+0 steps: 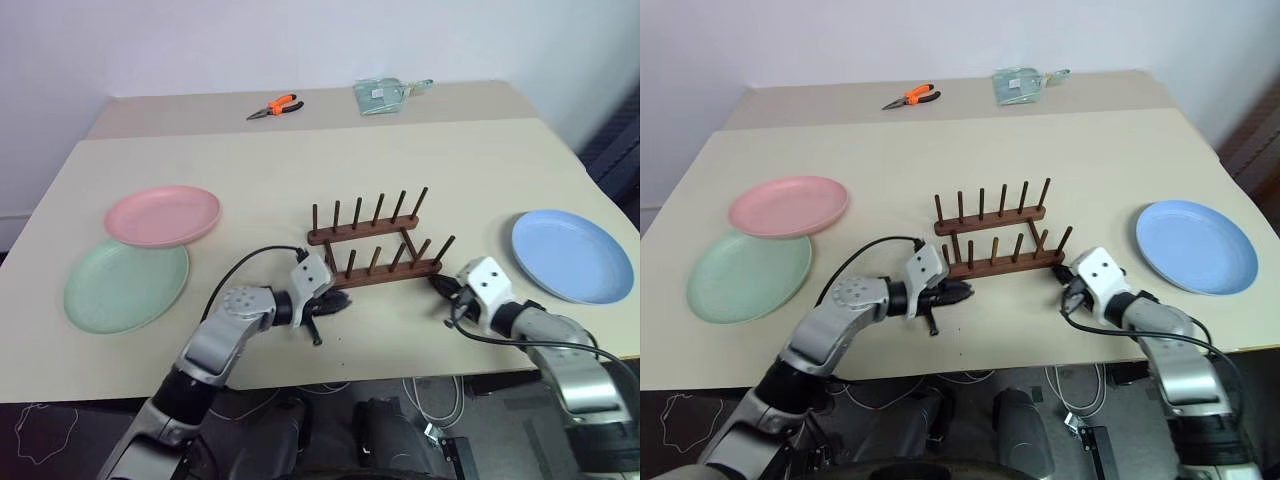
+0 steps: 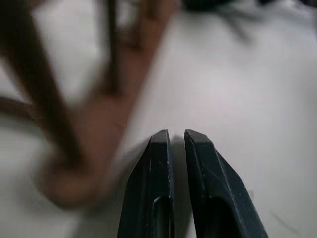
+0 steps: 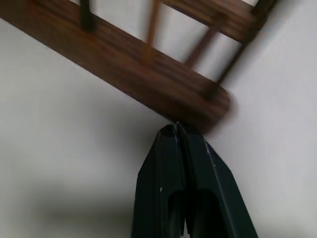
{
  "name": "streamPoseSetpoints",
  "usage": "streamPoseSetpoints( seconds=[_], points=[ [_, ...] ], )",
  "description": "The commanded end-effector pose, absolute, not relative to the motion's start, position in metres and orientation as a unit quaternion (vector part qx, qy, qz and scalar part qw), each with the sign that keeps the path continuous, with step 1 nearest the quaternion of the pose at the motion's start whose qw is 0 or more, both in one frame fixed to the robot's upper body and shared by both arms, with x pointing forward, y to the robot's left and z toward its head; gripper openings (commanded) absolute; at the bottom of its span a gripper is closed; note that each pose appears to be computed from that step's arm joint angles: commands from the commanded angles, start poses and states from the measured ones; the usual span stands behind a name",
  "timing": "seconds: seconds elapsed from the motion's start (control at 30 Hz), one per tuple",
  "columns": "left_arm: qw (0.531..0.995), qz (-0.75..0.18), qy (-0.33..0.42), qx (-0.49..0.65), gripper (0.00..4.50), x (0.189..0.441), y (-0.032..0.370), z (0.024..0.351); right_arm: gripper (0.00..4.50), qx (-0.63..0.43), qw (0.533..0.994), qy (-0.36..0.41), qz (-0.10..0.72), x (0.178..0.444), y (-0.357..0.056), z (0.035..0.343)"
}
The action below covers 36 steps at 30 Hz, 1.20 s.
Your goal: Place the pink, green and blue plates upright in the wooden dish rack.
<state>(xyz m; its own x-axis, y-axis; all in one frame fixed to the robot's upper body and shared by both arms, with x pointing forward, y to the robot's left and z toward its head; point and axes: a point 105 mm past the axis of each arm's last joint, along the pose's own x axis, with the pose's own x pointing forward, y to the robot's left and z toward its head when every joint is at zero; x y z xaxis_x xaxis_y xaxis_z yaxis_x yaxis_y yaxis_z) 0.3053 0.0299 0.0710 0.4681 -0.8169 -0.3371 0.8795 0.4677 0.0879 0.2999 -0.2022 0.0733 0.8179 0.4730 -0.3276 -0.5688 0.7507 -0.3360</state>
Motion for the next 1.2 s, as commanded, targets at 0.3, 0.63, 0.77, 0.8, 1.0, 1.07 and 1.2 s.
streamPoseSetpoints(
  seconds=[0.3, 0.63, 0.77, 0.8, 1.0, 1.07, 1.2],
  points=[
    [0.911, -0.361, 0.115, 0.16, 0.5, 0.37, 0.063, 0.062, 0.05, -0.212, 0.952, 0.074, 0.206, 0.364, -0.185, 0.084],
    [0.936, -0.339, 0.056, 0.074, 1.82, 0.362, 0.102, 0.111, 2.44, -0.21, 0.927, 0.042, 0.307, 0.34, -0.167, 0.11],
    [0.981, -0.184, -0.02, 0.054, 3.9, 0.381, 0.163, 0.172, 4.49, -0.211, 0.915, 0.022, 0.342, 0.329, -0.153, 0.123],
    [0.989, -0.127, -0.037, 0.065, 4.35, 0.385, 0.185, 0.188, 4.5, -0.216, 0.911, 0.019, 0.352, 0.326, -0.149, 0.125],
    [0.981, 0.186, -0.046, 0.033, 4.35, 0.368, 0.302, 0.23, 4.5, -0.226, 0.901, 0.019, 0.371, 0.328, -0.138, 0.121],
    [0.97, 0.232, -0.044, -0.054, 4.35, 0.356, 0.318, 0.229, 4.5, -0.231, 0.898, 0.022, 0.374, 0.329, -0.138, 0.119],
    [0.938, 0.252, -0.005, -0.239, 4.35, 0.336, 0.327, 0.201, 4.5, -0.231, 0.894, 0.021, 0.384, 0.33, -0.135, 0.117]
  ],
)
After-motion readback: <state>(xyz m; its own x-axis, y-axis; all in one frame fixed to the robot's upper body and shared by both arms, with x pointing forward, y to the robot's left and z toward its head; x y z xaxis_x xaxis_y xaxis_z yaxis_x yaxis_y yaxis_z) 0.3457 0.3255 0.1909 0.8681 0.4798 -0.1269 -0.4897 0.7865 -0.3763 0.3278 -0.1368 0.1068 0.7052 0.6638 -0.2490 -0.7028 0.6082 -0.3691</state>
